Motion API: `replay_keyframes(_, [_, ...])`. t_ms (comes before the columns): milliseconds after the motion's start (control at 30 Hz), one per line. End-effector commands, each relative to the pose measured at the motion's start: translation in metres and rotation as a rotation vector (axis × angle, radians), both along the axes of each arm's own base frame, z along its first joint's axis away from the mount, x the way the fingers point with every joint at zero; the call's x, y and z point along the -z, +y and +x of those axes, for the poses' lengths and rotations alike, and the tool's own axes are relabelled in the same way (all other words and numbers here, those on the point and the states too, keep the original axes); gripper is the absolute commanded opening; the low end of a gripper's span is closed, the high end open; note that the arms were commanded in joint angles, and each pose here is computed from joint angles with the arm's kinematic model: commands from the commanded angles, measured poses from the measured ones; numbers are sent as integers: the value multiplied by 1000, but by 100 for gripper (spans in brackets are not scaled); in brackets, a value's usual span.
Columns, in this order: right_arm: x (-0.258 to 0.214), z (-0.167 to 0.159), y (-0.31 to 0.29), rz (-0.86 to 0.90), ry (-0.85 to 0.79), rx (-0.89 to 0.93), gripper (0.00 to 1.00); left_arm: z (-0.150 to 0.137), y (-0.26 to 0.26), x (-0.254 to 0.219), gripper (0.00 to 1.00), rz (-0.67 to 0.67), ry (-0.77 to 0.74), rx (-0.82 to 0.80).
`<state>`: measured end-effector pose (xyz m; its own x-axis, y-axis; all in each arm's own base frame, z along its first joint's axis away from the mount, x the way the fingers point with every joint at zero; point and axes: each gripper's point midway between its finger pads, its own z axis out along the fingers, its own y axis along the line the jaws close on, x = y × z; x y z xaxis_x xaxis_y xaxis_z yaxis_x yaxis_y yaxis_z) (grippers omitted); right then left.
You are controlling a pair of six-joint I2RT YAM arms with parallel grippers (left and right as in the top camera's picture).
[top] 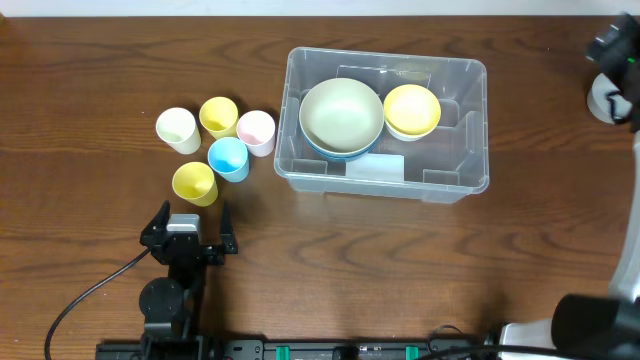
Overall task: Pack container
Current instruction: 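Move the right gripper to the grey bowl at the right edge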
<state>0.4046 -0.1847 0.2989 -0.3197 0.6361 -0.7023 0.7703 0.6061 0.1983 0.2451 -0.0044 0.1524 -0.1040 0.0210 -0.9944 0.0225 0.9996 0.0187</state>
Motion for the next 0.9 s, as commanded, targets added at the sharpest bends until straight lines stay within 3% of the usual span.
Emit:
replay_keyframes(0, [54,-11,-44,15,117,133,99,-1,-1,15,98,13,45,12])
replay_keyframes(100, [101,-7,-66,81,172,163,99,-1,-1,15,98,13,45,12])
replay_keyframes(233, [168,2,-81,299,190,127,97,-1,-1,15,98,13,46,12])
replay_keyframes(333, [194,0,-93,410,169,149,96,-1,-1,15,98,13,46,12])
replay_keyframes(633, [200,-28,-138,400,142,301,99,-1,-1,15,98,13,45,12])
replay_keyframes(867, [205,-33,-138,401,173,281,99,-1,-1,15,98,13,45,12])
